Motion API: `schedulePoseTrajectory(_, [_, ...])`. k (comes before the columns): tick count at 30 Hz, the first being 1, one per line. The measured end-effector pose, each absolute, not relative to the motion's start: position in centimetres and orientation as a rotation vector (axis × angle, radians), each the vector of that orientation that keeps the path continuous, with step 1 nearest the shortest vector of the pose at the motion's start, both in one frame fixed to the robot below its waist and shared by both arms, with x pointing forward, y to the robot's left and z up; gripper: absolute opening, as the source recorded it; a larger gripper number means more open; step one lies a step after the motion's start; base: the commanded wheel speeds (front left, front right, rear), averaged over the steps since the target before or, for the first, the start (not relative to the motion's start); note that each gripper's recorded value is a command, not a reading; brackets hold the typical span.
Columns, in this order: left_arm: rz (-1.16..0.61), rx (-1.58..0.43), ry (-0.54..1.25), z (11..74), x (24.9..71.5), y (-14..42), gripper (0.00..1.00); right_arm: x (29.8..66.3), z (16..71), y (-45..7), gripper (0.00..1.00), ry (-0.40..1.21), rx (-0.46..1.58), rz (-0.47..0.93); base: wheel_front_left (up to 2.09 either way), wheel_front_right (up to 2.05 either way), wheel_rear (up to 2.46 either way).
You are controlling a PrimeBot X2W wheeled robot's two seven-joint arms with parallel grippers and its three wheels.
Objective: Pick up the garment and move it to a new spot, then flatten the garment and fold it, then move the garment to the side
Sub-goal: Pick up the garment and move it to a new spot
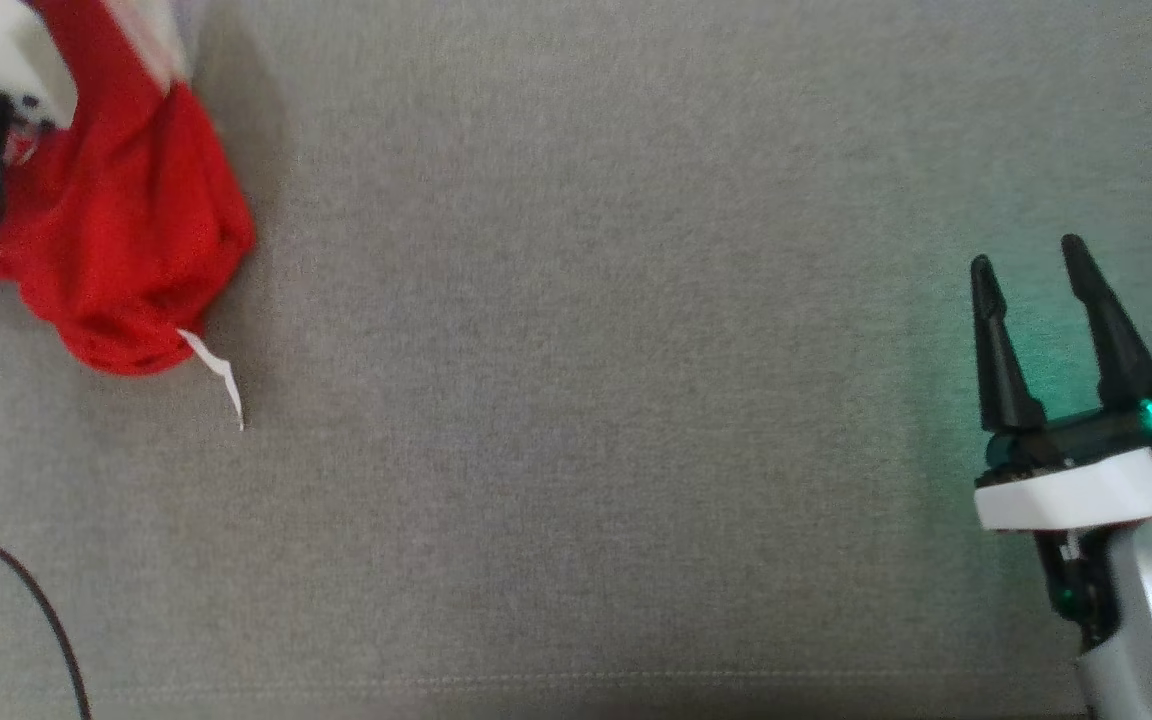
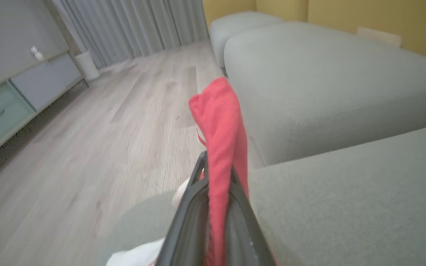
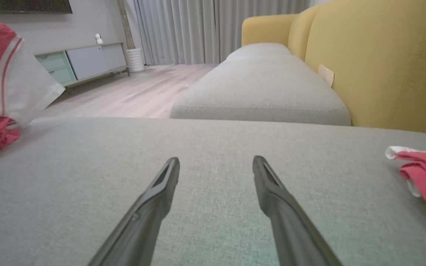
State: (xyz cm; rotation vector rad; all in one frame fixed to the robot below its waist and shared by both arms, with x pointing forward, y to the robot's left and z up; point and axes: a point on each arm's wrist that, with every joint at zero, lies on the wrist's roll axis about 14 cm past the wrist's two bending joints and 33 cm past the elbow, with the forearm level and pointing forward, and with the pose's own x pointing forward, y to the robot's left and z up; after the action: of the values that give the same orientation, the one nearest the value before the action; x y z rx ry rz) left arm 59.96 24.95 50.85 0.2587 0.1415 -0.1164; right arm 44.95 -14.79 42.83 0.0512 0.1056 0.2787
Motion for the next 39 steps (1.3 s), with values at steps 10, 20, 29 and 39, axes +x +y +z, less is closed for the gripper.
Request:
schedulePoseTrajectory(10, [-0.347, 0.303, -0.191, 64.8, 58.8, 16.0, 0.00, 42.5, 48.8, -14.6, 1.00, -0.032, 0.102, 0.233, 0.00, 0.00, 0.00])
schedulePoseTrajectory(20, [-0.673, 0.152, -0.513, 77.2, 55.9, -0.6, 0.00, 37.8, 52.4, -20.5, 1.00, -0.118, 0.086, 0.045, 0.00, 0.00, 0.00])
schedulePoseTrajectory(29, [-0.832, 0.155, -0.512, 74.6, 55.3, -7.5, 0.00, 36.6, 52.0, -22.9, 1.00, -0.106, 0.076, -0.039, 0.00, 0.00, 0.00])
schedulePoseTrajectory(39, [-0.736, -0.056, -0.123, 55.7, 51.8, -2.5, 0.00, 38.1, 50.3, -21.4, 1.00, -0.065, 0.095, 0.003, 0.00, 0.00, 0.00])
